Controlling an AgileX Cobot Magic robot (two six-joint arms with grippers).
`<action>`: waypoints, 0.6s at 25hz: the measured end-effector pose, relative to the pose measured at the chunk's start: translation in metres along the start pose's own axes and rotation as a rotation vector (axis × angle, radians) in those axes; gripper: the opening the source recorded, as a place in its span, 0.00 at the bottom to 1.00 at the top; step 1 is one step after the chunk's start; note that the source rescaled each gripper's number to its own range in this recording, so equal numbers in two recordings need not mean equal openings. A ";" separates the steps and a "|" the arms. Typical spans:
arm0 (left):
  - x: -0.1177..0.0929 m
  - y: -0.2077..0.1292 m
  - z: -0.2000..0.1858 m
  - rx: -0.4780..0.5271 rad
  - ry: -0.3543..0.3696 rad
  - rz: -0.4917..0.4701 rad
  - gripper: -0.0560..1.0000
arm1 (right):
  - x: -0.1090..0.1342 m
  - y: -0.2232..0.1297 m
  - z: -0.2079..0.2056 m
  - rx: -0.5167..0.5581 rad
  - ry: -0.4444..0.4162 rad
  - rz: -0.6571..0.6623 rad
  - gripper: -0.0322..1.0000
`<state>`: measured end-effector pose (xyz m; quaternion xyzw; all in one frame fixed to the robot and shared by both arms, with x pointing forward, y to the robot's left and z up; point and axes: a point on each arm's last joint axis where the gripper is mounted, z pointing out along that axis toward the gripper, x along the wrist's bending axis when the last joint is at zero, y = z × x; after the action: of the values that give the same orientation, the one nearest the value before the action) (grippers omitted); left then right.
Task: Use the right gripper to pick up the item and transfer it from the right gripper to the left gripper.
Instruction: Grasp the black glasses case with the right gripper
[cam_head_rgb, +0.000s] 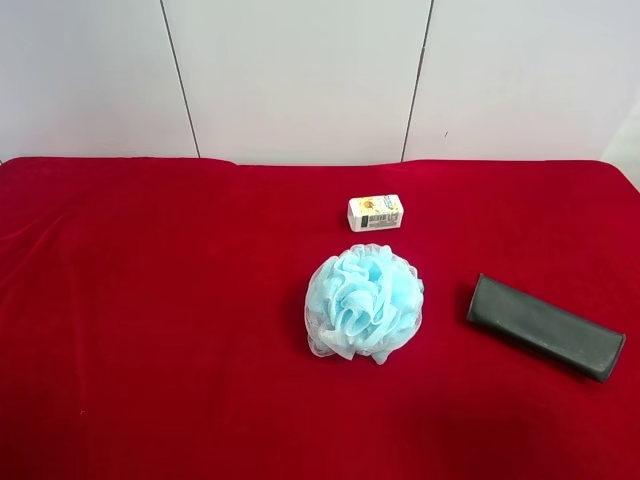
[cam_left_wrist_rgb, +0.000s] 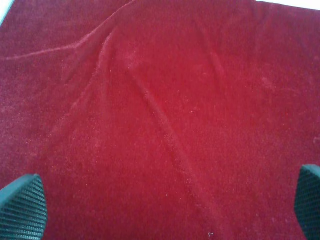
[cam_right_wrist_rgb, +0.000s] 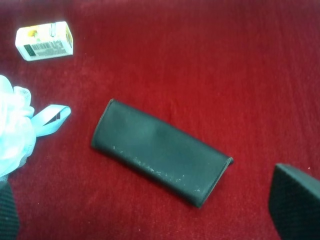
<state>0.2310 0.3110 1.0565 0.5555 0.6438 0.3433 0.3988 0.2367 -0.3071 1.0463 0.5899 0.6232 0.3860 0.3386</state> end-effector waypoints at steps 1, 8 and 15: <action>0.000 0.000 0.000 0.000 0.000 0.000 1.00 | 0.000 0.000 0.000 0.000 0.000 0.000 0.99; 0.000 0.000 0.000 0.000 0.000 0.000 1.00 | 0.000 0.000 0.000 0.000 0.000 0.000 0.99; 0.000 0.000 0.000 0.000 0.000 0.000 1.00 | 0.000 0.000 0.000 0.000 0.000 0.000 0.99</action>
<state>0.2310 0.3110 1.0565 0.5555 0.6438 0.3433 0.3988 0.2367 -0.3071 1.0463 0.5899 0.6232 0.3860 0.3386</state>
